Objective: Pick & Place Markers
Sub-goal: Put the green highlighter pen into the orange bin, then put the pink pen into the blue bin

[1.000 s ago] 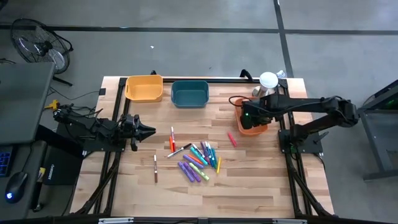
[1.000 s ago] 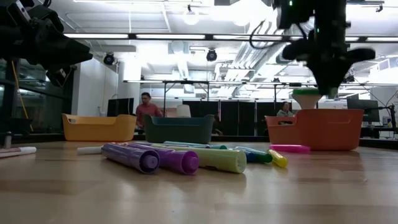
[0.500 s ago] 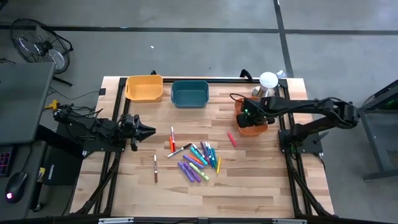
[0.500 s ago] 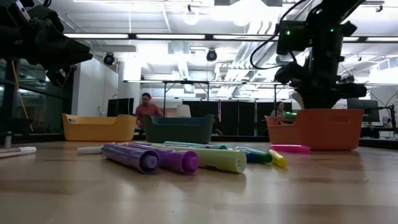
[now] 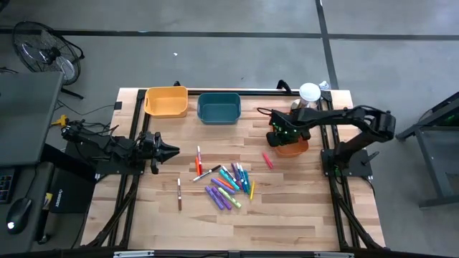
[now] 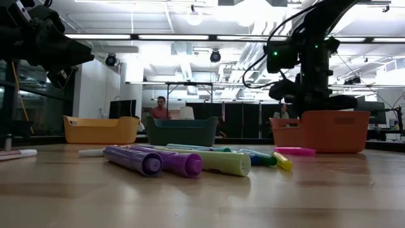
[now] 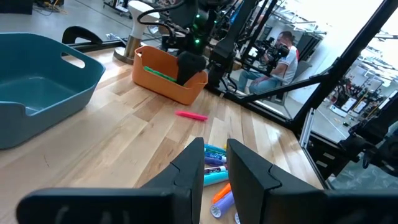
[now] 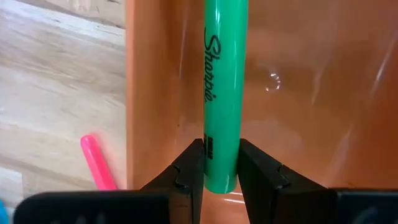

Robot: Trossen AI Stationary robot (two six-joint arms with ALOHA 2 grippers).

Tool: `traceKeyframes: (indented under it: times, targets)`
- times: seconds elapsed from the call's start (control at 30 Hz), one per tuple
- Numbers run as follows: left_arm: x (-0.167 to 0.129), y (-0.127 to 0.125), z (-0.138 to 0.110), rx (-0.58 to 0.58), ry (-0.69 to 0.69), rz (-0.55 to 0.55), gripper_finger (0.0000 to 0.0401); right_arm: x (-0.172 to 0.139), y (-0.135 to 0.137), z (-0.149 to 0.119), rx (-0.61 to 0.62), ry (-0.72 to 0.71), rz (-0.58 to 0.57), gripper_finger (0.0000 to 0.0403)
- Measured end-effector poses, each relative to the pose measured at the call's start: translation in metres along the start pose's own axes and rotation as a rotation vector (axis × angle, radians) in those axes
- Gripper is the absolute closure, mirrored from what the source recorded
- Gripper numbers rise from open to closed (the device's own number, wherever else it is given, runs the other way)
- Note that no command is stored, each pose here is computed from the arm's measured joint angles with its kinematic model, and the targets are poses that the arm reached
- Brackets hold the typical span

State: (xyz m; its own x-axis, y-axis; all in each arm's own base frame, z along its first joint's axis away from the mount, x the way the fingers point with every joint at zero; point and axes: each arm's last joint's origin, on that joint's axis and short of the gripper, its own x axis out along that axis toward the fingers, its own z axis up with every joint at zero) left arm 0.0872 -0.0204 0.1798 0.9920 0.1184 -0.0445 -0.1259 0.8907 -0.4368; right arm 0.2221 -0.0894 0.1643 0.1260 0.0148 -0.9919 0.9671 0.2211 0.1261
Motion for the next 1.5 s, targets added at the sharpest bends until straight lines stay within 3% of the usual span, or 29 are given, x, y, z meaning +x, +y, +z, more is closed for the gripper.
traceKeyframes:
  times: [0.8, 1.17, 1.5]
  targets:
    - [0.000, 0.000, 0.000, 0.000, 0.000, 0.000, 0.0334, 0.003, -0.001, 0.000, 0.006, 0.017, -0.025, 0.0327]
    - [0.000, 0.000, 0.000, 0.000, 0.000, 0.000, 0.0334, 0.003, -0.001, 0.001, 0.004, 0.013, -0.017, 0.0257]
    - [0.000, 0.000, 0.000, 0.000, 0.000, 0.000, 0.0334, -0.009, 0.009, 0.006, -0.043, 0.006, 0.024, 0.0249]
